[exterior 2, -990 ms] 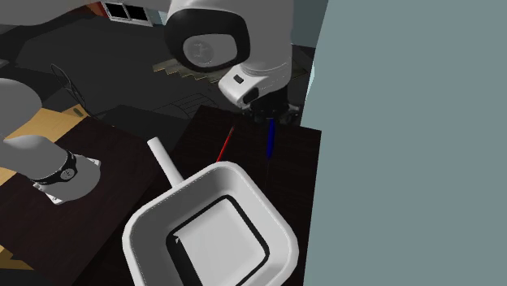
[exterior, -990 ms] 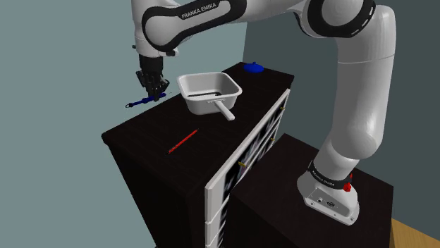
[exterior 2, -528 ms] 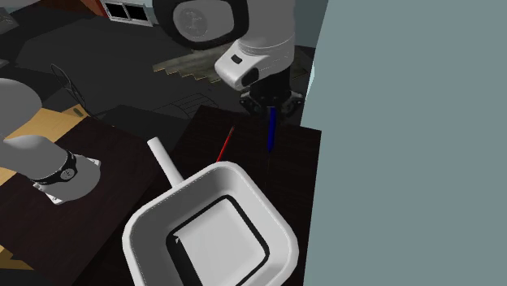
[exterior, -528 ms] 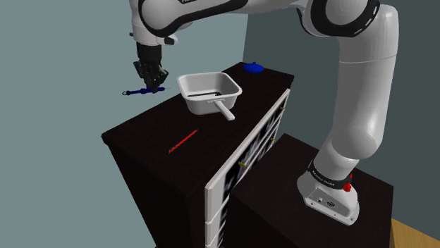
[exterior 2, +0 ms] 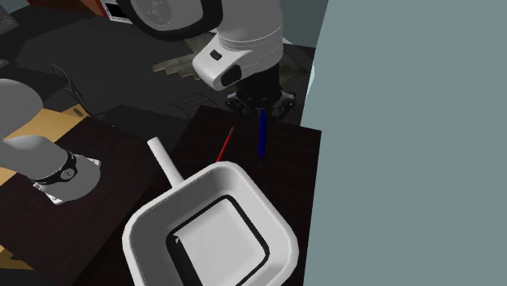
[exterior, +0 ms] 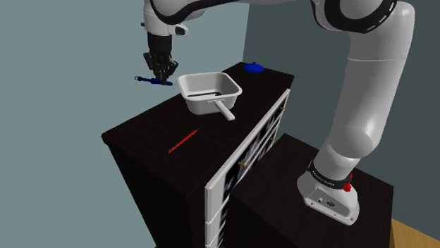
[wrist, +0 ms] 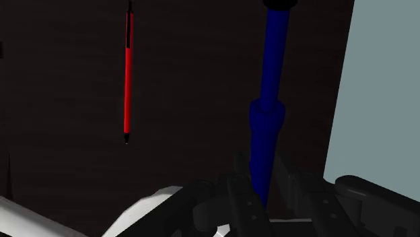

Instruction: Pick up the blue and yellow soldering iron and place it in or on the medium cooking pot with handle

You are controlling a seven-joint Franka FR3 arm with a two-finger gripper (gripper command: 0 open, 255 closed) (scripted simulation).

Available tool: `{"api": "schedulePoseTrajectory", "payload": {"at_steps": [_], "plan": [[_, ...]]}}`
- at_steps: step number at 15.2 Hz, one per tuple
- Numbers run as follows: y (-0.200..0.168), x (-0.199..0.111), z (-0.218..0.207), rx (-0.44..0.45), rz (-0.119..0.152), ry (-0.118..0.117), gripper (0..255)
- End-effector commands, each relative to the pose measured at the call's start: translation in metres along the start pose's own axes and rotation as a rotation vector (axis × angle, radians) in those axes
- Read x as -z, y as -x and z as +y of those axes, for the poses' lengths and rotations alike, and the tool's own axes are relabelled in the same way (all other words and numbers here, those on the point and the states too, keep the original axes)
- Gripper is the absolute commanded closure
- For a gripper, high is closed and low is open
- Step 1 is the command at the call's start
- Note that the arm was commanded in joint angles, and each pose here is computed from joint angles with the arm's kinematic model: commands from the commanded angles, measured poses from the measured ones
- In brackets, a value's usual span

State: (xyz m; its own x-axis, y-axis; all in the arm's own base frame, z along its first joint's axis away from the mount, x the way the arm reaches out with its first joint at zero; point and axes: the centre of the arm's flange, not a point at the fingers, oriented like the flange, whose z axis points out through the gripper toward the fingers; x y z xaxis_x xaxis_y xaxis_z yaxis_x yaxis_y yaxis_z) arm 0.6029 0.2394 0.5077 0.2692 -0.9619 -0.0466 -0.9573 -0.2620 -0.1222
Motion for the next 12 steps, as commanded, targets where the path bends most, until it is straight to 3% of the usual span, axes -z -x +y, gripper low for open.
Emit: {"api": "schedulePoseTrajectory", "payload": {"at_steps": [1,12], "plan": [[-0.019,0.004,0.018,0.0,0.0,0.0,255],[-0.137,0.022,0.102,0.0,0.0,0.0,255]]}}
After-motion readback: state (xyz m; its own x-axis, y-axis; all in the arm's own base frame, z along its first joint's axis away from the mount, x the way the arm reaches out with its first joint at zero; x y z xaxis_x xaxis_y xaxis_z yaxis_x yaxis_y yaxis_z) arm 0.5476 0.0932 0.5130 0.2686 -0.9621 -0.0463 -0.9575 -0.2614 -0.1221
